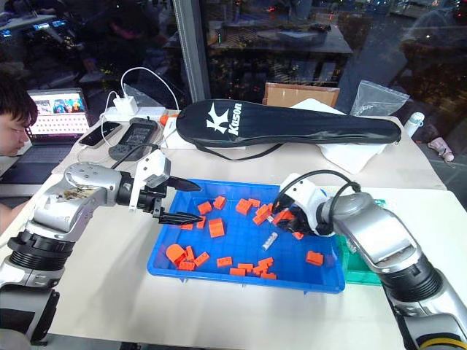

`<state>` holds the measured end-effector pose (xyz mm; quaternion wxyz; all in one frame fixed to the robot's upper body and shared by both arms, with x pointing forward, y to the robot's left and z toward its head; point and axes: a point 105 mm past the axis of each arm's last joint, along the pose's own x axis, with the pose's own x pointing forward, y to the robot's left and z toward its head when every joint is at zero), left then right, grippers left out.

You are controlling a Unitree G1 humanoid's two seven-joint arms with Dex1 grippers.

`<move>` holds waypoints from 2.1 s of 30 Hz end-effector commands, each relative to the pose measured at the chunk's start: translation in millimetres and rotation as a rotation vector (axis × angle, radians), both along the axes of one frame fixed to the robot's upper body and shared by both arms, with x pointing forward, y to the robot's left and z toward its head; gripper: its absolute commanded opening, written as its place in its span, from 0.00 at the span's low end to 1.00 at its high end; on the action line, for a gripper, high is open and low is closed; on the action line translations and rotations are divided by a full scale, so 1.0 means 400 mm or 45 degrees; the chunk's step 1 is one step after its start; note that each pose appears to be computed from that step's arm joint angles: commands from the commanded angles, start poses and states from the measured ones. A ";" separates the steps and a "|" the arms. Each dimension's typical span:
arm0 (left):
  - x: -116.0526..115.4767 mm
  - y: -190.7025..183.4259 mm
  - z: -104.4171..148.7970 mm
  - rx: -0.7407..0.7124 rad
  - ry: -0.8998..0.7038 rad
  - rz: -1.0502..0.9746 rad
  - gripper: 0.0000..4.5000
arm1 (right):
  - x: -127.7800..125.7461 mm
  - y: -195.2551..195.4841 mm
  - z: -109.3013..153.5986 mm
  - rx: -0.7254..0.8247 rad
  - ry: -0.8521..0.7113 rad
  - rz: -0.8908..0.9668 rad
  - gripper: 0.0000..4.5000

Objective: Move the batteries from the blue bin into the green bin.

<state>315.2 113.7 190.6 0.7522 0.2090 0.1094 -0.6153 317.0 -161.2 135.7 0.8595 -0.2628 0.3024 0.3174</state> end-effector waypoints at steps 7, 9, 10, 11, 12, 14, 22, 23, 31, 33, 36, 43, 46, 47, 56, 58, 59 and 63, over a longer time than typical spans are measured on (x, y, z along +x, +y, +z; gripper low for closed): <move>-0.005 -0.007 0.036 -0.035 -0.048 -0.023 1.00 | 0.035 -0.003 0.030 0.015 -0.152 -0.022 0.90; -0.006 -0.008 0.038 -0.046 -0.048 -0.022 1.00 | 0.023 0.051 0.041 0.140 -0.133 0.073 1.00; -0.008 -0.011 0.045 -0.072 -0.041 -0.021 1.00 | 0.008 0.076 0.038 0.176 -0.108 0.134 1.00; -0.010 -0.012 0.048 -0.082 -0.039 -0.020 1.00 | -0.001 0.089 0.035 0.193 -0.089 0.163 1.00; -0.010 -0.013 0.050 -0.086 -0.037 -0.019 1.00 | -0.008 0.097 0.032 0.198 -0.076 0.180 1.00; -0.011 -0.012 0.050 -0.083 -0.036 -0.016 1.00 | -0.014 0.106 0.028 0.202 -0.063 0.194 1.00; -0.013 -0.007 0.046 -0.066 -0.033 -0.007 1.00 | -0.043 0.121 -0.037 0.189 0.051 0.179 1.00; -0.013 -0.006 0.045 -0.060 -0.033 -0.007 1.00 | -0.043 0.117 -0.047 0.185 0.063 0.157 1.00; -0.016 -0.005 0.044 -0.049 -0.026 -0.020 1.00 | -0.048 0.103 -0.072 0.181 0.097 0.095 1.00; -0.020 -0.006 0.046 -0.050 -0.019 -0.037 1.00 | -0.045 0.098 -0.080 0.188 0.100 0.068 0.88; -0.027 -0.008 0.050 -0.058 -0.009 -0.061 1.00 | -0.046 0.095 -0.070 0.188 0.088 0.073 0.68; -0.049 -0.018 0.060 -0.084 0.051 -0.156 1.00 | -0.043 0.084 0.026 0.190 -0.007 0.136 0.55; -0.062 -0.031 0.069 -0.122 0.070 -0.224 1.00 | -0.035 0.034 0.107 0.197 -0.089 0.099 0.55; -0.065 -0.034 0.072 -0.131 0.076 -0.238 1.00 | -0.035 0.021 0.125 0.197 -0.106 0.088 0.55; -0.036 -0.073 0.106 -0.221 -0.017 -0.299 1.00 | -0.068 -0.224 0.207 0.018 -0.191 -0.278 0.55; -0.030 -0.076 0.106 -0.222 -0.021 -0.303 1.00 | -0.077 -0.256 0.198 -0.017 -0.180 -0.333 0.55; -0.028 -0.077 0.105 -0.222 -0.021 -0.304 1.00 | -0.082 -0.263 0.188 -0.029 -0.165 -0.342 0.55; -0.009 -0.081 0.101 -0.207 -0.060 -0.270 1.00 | -0.092 -0.291 0.129 -0.044 -0.109 -0.407 0.55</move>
